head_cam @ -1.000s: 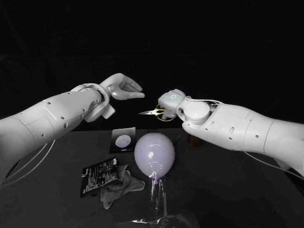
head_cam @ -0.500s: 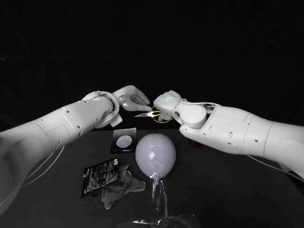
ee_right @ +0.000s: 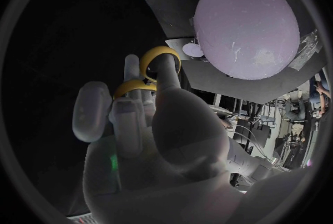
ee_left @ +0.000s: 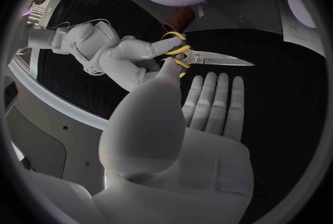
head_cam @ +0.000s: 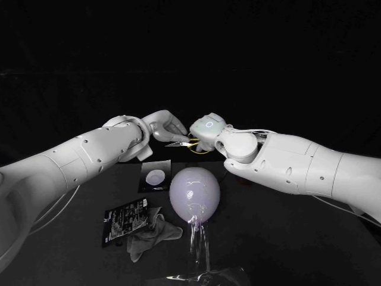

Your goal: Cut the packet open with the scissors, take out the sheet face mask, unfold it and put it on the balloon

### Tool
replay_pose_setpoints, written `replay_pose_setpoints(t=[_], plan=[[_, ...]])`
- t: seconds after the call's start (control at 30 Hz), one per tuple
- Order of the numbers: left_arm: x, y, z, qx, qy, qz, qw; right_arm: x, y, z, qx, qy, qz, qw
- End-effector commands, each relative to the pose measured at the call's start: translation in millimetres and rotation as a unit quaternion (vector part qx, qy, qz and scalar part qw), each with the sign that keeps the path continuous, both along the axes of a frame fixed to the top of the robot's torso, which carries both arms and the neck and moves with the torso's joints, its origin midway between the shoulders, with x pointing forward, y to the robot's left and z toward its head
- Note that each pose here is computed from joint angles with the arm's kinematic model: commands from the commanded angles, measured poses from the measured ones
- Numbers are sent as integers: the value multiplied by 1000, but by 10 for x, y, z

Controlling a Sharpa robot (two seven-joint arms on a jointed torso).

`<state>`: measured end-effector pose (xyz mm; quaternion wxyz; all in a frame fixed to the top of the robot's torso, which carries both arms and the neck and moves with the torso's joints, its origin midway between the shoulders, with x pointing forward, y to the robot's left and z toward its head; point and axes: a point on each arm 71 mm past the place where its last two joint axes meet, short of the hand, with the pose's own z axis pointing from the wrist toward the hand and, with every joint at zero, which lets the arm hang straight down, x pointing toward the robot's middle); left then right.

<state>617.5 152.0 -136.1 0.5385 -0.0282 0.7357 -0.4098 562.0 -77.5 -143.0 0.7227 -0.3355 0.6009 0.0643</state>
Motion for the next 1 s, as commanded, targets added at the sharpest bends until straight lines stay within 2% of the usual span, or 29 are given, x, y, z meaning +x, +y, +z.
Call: replay_pose_setpoints(t=[0.03, 0.5, 0.67, 0.87, 1.0], plan=[[-24, -64, -35, 6, 24, -17, 1000, -12, 19, 31, 0, -22, 3, 1000], [-50, -85, -97, 12, 47, -31, 998, -33, 42, 48, 2, -33, 9, 999], [-64, -105, -95, 8, 46, -39, 998, -29, 39, 44, -2, -32, 9, 999], [-69, -110, -66, -7, 32, -43, 999, -14, 23, 32, -11, -28, 4, 1000], [-76, -116, -62, -14, 35, -47, 998, -12, 24, 30, -13, -27, 4, 1000]])
